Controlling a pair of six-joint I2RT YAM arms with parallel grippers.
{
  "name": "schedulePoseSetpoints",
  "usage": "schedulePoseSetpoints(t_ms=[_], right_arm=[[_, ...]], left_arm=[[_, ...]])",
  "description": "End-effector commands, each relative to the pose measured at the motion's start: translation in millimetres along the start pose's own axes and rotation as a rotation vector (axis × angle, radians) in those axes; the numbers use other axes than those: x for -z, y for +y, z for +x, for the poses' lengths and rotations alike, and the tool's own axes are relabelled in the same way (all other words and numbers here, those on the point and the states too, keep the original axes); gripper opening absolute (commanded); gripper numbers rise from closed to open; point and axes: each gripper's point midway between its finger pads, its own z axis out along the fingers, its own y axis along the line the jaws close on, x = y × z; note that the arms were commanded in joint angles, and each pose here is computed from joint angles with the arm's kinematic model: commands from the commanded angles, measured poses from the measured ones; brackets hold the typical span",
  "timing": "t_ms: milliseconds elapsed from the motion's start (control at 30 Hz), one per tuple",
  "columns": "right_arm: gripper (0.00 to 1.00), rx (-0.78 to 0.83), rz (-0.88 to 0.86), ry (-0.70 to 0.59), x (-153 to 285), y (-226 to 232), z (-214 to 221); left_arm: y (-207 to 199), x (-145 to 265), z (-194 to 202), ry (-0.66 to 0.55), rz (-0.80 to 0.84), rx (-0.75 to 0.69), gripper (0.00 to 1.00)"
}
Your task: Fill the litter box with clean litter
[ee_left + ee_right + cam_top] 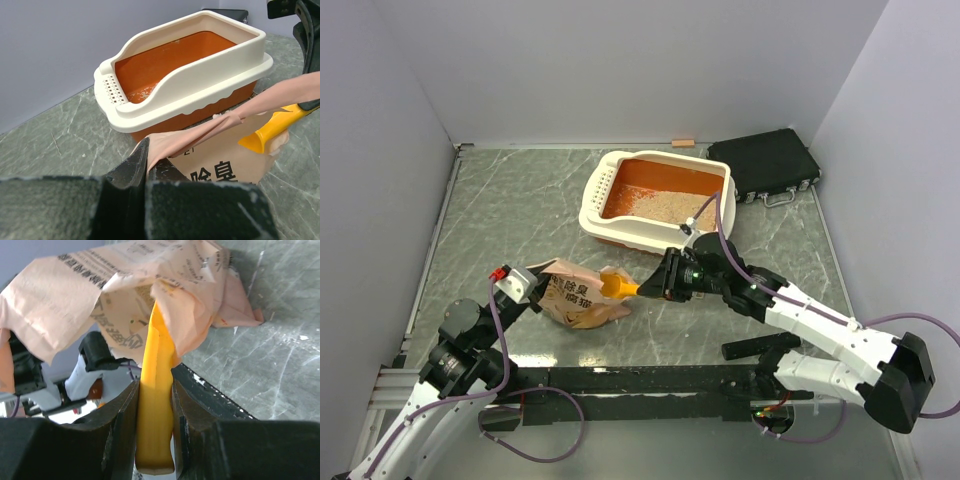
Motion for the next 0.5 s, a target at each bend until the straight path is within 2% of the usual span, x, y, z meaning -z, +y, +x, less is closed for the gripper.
schedulePoseSetpoints(t_ms=[0,167,200,367,433,467], right_arm=[[0.17,-0.056,0.166,-0.176,0,-42,-25],[0.13,-0.062,0.198,-0.189,-1,-50,-26],[0.0,-0.056,0.2,-0.188,-1,-50,-26],[0.0,-0.008,0.178,-0.165,1,-39,-28],[0.0,0.062,0.118,-0.117,7,-14,-28],[0.0,0.074,0.151,-0.067,7,-18,-22]], left_arm=[[6,5,-72,-0.249,-0.016,-0.002,0.01],[7,5,-72,-0.249,-0.018,-0.001,0.01],[7,5,-72,-0.249,-0.018,0.0,0.01],[6,6,-72,-0.251,-0.015,-0.001,0.01],[5,6,-73,-0.253,-0.011,-0.003,0.01],[5,6,-74,-0.256,-0.007,-0.005,0.01]])
